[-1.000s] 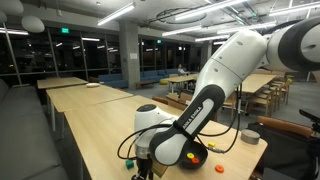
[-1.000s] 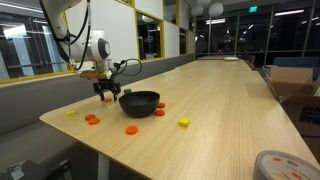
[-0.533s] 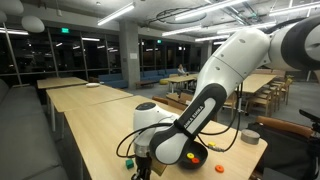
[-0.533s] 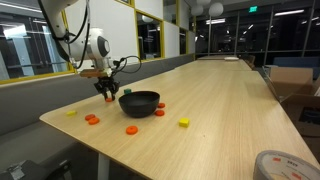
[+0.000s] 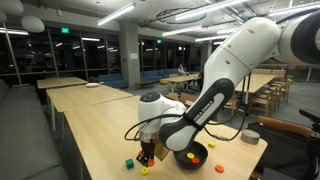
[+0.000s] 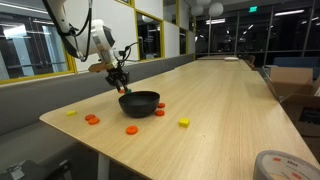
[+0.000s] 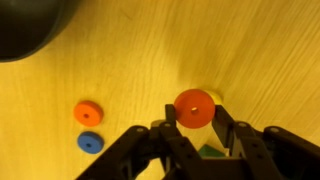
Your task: Put some of the discs on the table in the bowl
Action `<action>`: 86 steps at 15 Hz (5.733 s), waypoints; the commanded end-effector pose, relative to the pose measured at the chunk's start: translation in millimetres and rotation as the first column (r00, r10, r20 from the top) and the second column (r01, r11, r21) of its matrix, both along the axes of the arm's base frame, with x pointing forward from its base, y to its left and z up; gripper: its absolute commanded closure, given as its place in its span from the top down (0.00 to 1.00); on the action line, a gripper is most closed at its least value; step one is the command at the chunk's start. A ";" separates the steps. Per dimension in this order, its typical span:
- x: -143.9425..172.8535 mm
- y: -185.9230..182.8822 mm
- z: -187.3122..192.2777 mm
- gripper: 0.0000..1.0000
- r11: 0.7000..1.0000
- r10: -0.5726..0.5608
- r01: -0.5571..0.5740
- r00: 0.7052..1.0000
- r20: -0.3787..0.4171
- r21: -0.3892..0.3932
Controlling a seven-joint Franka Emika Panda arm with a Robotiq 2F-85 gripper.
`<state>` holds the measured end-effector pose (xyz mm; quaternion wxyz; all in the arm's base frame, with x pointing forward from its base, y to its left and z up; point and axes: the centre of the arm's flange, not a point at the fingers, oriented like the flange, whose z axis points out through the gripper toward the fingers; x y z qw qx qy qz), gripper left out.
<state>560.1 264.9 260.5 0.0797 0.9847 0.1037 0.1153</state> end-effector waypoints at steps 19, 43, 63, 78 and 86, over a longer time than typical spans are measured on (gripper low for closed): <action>-34.3 -149.6 37.3 0.74 0.885 -0.406 0.398 0.914 0.014 -0.241; 5.2 -16.1 -3.3 1.00 0.986 -0.021 0.051 0.983 -0.180 0.161; 45.5 -0.7 -38.6 1.00 0.985 0.047 -0.008 0.974 -0.223 0.170; 45.7 -1.0 -28.2 0.23 0.989 0.043 -0.016 0.982 -0.186 0.146; 36.9 -45.4 13.4 0.24 0.989 -0.107 0.100 0.992 -0.064 -0.110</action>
